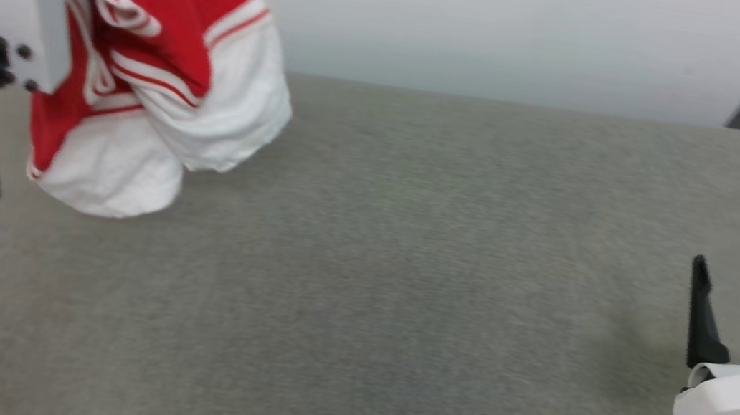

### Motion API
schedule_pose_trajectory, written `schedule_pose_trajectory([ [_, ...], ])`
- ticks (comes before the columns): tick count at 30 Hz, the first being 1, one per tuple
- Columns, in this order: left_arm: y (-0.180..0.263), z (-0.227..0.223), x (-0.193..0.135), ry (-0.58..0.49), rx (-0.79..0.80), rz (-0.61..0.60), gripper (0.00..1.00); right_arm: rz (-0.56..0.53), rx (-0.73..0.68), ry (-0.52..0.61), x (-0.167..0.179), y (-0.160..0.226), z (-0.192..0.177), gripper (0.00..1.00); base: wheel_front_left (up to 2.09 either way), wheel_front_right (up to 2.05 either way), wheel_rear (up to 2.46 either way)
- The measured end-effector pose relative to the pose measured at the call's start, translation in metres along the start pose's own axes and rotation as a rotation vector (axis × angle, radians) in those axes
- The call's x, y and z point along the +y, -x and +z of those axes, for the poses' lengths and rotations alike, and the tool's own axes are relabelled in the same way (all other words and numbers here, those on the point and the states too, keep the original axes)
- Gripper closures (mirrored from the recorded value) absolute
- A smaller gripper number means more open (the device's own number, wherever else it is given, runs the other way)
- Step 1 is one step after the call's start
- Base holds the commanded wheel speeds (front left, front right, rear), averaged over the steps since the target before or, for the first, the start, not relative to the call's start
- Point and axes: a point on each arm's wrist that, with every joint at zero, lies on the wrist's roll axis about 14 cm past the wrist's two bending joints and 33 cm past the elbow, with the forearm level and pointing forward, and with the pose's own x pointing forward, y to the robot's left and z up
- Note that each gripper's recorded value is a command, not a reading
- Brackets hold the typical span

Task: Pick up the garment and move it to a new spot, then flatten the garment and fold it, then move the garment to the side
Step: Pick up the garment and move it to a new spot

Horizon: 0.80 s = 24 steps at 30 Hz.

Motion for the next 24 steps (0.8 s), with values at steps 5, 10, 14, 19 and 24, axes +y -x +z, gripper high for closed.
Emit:
schedule_pose_trajectory([
  [5, -0.016, 0.001, -0.051, 0.003, 0.007, -0.114, 1.0, -0.102, 0.01, 0.02, -0.034, 0.015, -0.002, 0.0, 0.0, 0.0, 0.0],
  [10, -0.031, -0.004, -0.1, 0.008, 0.028, -0.228, 1.0, -0.194, 0.017, 0.025, -0.063, 0.031, -0.006, 0.0, 0.0, 0.0, 0.0],
  [14, -0.042, -0.018, -0.136, 0.013, 0.071, -0.307, 1.0, -0.261, 0.034, 0.022, -0.082, 0.045, -0.012, 0.0, 0.0, 0.0, 0.0],
  [19, -0.052, -0.054, -0.18, 0.014, 0.176, -0.404, 1.0, -0.324, 0.058, 0.013, -0.097, 0.059, -0.023, 0.0, 0.0, 0.0, 0.0],
  [24, -0.057, -0.101, -0.208, 0.007, 0.305, -0.469, 1.0, -0.361, 0.094, -0.001, -0.103, 0.067, -0.039, 0.0, 0.0, 0.0, 0.0],
])
